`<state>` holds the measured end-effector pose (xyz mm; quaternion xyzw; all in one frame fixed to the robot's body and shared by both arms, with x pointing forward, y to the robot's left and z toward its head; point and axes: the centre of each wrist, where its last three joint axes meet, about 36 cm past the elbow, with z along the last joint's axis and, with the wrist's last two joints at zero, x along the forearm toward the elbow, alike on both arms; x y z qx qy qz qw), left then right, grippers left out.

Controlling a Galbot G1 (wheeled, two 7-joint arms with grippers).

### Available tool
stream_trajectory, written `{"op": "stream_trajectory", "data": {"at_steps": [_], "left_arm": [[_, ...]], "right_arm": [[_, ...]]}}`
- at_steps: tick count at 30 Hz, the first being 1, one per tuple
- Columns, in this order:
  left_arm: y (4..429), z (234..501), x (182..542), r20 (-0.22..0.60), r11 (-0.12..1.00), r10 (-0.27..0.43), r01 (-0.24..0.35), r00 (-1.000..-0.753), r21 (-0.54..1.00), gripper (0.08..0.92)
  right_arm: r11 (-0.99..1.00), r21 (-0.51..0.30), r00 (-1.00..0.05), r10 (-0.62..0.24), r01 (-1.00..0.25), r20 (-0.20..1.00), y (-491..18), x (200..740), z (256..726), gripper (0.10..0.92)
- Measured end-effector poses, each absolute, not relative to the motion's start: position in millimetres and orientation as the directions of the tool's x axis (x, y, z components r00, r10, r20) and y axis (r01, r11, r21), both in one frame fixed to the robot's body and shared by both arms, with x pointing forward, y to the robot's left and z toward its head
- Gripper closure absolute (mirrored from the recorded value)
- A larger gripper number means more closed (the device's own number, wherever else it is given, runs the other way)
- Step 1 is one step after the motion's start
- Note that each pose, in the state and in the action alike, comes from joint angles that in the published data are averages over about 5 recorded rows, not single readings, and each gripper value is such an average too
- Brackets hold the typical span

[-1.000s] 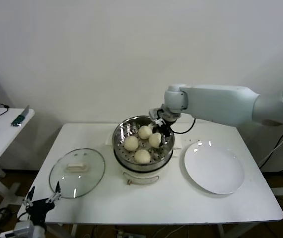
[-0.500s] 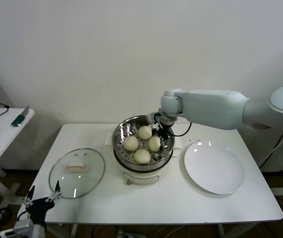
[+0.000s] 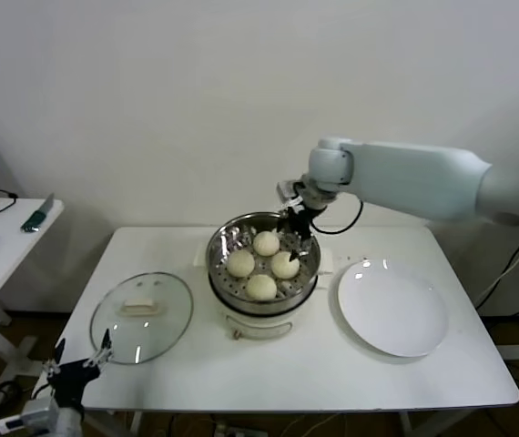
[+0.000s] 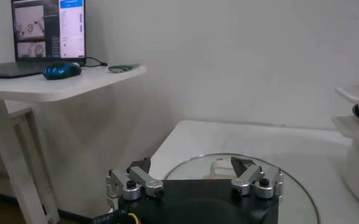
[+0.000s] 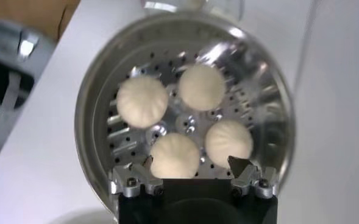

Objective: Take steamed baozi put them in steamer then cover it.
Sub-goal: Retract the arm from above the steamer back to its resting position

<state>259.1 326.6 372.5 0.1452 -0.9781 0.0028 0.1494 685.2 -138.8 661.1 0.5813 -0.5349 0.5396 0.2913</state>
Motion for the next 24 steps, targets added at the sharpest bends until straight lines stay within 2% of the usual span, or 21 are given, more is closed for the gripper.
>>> {"op": "stream_trajectory", "data": {"at_steps": [5, 9, 12, 16, 20, 24], "left_arm": [[327.3, 374.5, 262.0, 0.294, 0.960, -0.275, -0.277, -0.915, 0.035, 0.177], [326.9, 377.3, 265.4, 0.289, 0.965, -0.260, -0.261, -0.921, 0.038, 0.177], [326.5, 380.0, 267.8, 0.283, 0.968, -0.248, -0.246, -0.926, 0.043, 0.177], [326.8, 383.1, 271.6, 0.271, 0.972, -0.234, -0.229, -0.934, 0.050, 0.209], [327.7, 384.2, 276.9, 0.259, 0.975, -0.222, -0.214, -0.940, 0.062, 0.285], [328.9, 383.1, 281.1, 0.246, 0.977, -0.210, -0.195, -0.946, 0.083, 0.224]], "right_arm": [[-0.118, -0.305, -0.218, -0.467, -0.945, 0.857, -161.5, 674.2, 676.3, 0.200], [0.038, -0.381, -0.330, -0.585, -0.924, 0.741, -181.6, 663.9, 676.0, 0.200], [0.179, -0.425, -0.434, -0.634, -0.888, 0.640, -200.5, 656.5, 670.5, 0.200], [0.367, -0.447, -0.570, -0.644, -0.816, 0.511, -230.8, 644.8, 652.8, 0.200], [0.534, -0.440, -0.690, -0.599, -0.722, 0.405, -266.7, 629.5, 627.1, 0.200], [0.662, -0.420, -0.783, -0.531, -0.622, 0.324, -303.1, 610.2, 598.5, 0.200]]}}
